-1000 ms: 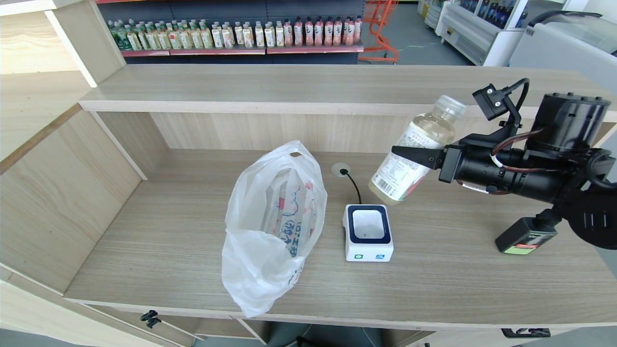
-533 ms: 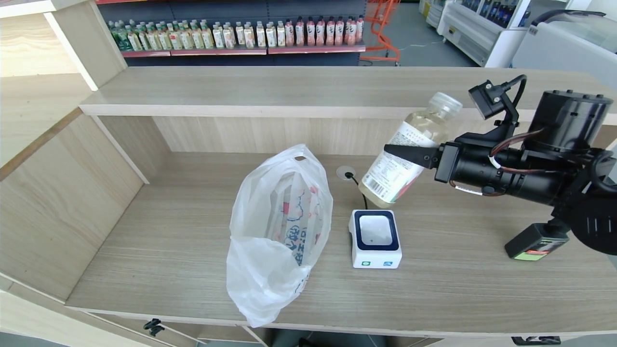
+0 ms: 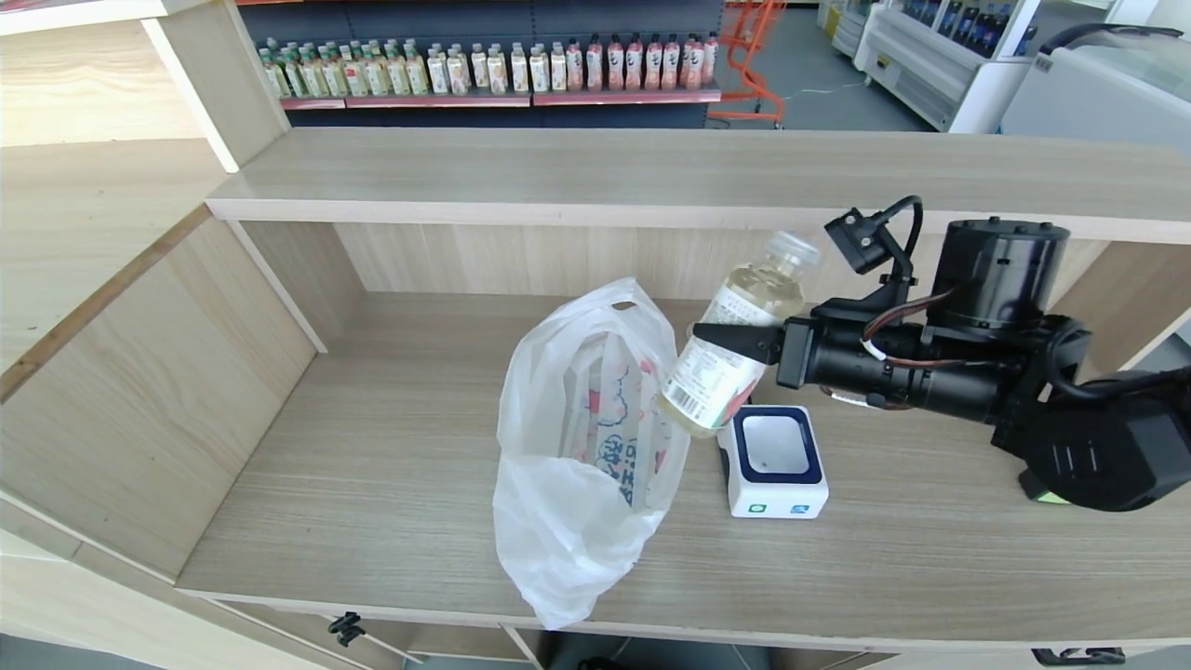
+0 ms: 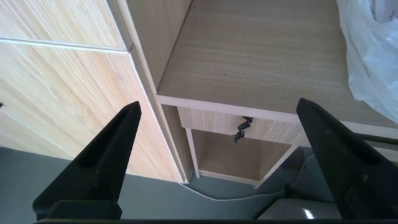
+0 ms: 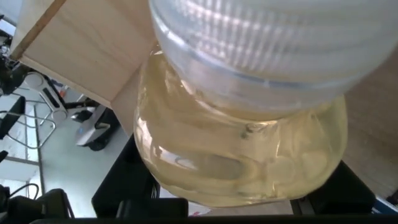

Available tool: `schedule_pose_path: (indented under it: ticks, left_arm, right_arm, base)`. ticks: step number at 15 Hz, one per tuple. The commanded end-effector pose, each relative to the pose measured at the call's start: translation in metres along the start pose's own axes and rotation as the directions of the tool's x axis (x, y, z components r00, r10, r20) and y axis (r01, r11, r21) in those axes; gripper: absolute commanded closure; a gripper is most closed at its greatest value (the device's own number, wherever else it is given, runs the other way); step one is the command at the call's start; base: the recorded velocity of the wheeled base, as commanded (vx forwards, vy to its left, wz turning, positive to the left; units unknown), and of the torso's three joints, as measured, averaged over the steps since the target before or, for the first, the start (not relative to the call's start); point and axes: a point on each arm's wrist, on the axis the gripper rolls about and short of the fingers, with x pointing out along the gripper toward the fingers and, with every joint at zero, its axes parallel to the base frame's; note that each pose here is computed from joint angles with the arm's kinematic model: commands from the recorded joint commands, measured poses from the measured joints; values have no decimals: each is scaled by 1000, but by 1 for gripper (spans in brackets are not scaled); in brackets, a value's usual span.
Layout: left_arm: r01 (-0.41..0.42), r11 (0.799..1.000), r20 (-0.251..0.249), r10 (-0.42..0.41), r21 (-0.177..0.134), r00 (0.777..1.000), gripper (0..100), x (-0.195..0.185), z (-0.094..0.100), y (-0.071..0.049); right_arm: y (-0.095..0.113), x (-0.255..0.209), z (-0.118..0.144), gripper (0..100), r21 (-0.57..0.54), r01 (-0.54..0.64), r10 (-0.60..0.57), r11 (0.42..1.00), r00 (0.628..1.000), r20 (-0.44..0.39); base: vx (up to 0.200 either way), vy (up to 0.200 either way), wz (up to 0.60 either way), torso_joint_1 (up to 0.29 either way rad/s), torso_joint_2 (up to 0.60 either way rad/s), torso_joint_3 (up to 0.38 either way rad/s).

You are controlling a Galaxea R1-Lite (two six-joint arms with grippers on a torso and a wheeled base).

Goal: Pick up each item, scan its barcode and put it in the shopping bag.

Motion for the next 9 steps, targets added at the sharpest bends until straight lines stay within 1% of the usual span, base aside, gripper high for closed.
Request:
schedule_pose_path:
  ticks: [1, 3, 4, 6, 7, 9]
  left_arm:
    - [0, 1000, 0, 0, 0, 1000, 0, 0, 0, 0]
    - [0, 1000, 0, 0, 0, 1000, 0, 0, 0, 0]
    - [0, 1000, 0, 0, 0, 1000, 0, 0, 0, 0]
    - [0, 1000, 0, 0, 0, 1000, 0, 0, 0, 0]
    - [-1, 1000, 0, 1, 0, 1000, 0, 0, 0, 0]
    - [0, 1000, 0, 0, 0, 1000, 0, 0, 0, 0]
  right_arm:
    - [-3, 19, -21, 100, 24, 14, -13, 1000, 998, -56]
    - [0, 26, -30, 100, 27, -1, 3, 1000, 997, -83]
    - [-2, 31, -36, 100, 22, 1, 1, 1000, 996, -93]
    - [-7, 45, -47, 100, -47, 8, -13, 999, 995, -102]
    - [-11, 54, -56, 100, -119, -6, -6, 993, 995, -97]
    - [-14, 64, -68, 100, -171, -25, 10, 985, 996, -87]
  base:
    - [0, 0, 0, 0, 0, 0]
    - [0, 0, 0, 0, 0, 0]
    - [0, 0, 0, 0, 0, 0]
    - [0, 0, 0, 0, 0, 0]
    - [0, 0, 0, 0, 0, 0]
    - [0, 0, 0, 0, 0, 0]
